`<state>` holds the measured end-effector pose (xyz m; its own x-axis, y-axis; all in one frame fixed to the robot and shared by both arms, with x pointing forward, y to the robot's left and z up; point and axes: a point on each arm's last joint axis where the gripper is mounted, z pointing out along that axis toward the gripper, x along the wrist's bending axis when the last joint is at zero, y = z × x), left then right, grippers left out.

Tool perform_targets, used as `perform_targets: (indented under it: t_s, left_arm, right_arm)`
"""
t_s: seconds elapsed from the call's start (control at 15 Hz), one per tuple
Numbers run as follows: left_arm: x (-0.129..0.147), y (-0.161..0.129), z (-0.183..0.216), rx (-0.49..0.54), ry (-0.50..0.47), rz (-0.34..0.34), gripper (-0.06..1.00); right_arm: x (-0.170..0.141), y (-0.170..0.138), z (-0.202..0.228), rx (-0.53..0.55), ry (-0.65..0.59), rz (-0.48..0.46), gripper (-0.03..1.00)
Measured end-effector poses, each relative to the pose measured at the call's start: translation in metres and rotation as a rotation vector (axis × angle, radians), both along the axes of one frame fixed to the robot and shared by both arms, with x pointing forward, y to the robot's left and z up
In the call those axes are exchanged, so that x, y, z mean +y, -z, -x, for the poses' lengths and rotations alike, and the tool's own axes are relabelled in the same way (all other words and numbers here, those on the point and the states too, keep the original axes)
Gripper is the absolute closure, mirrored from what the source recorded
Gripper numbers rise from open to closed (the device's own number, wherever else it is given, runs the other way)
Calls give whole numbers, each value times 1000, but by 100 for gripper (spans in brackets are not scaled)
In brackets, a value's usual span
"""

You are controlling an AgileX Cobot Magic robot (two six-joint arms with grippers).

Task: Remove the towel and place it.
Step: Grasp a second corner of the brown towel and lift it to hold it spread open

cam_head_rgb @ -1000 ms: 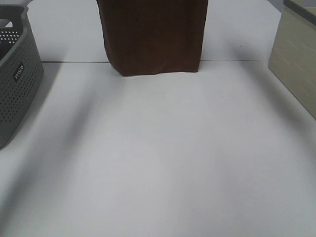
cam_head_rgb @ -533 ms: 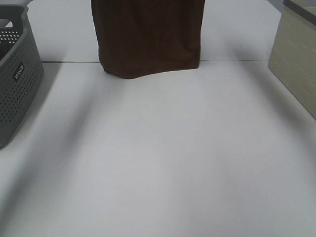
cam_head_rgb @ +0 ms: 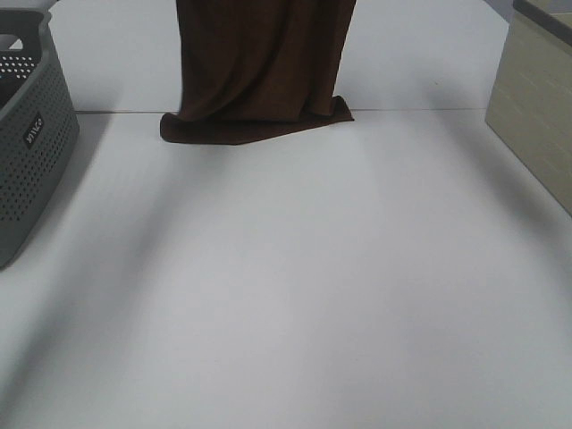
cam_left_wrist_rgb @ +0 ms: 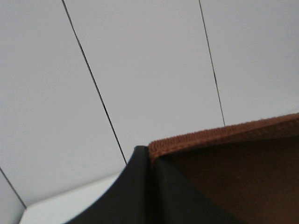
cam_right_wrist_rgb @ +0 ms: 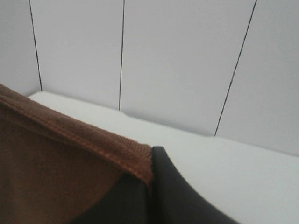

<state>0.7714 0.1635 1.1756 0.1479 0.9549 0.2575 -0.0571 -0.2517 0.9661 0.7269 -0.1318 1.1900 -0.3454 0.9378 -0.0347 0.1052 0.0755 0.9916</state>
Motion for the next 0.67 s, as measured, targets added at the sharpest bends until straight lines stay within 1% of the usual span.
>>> perform_targets:
  t_s: [0.07, 0.13, 0.2, 0.33, 0.47, 0.53, 0.6, 0.67]
  left_arm:
    - [-2, 5, 5, 126, -2, -19, 94]
    - [-2, 6, 8, 175, 3, -24, 94]
    - [-2, 6, 17, 284, 20, -51, 94]
    - [0, -1, 35, 428, 62, -100, 94]
    - [4, -12, 53, 520, 83, -130, 94]
    - [5, -16, 61, 565, 91, -132, 94]
    - [6, -23, 73, 620, 108, -126, 94]
    - [6, -29, 79, 628, 117, -100, 94]
  right_arm:
    - [-1, 0, 3, 37, -5, 2, 96]
    - [-2, 1, 7, 100, -16, 20, 96]
    - [-2, 3, 12, 174, -33, 39, 96]
    - [-5, 1, 25, 288, -85, 74, 96]
    - [-6, -3, 40, 379, -136, 115, 96]
    - [-8, -7, 49, 419, -154, 125, 96]
    - [-10, -15, 62, 467, -179, 134, 96]
    - [-11, -19, 71, 504, -197, 141, 96]
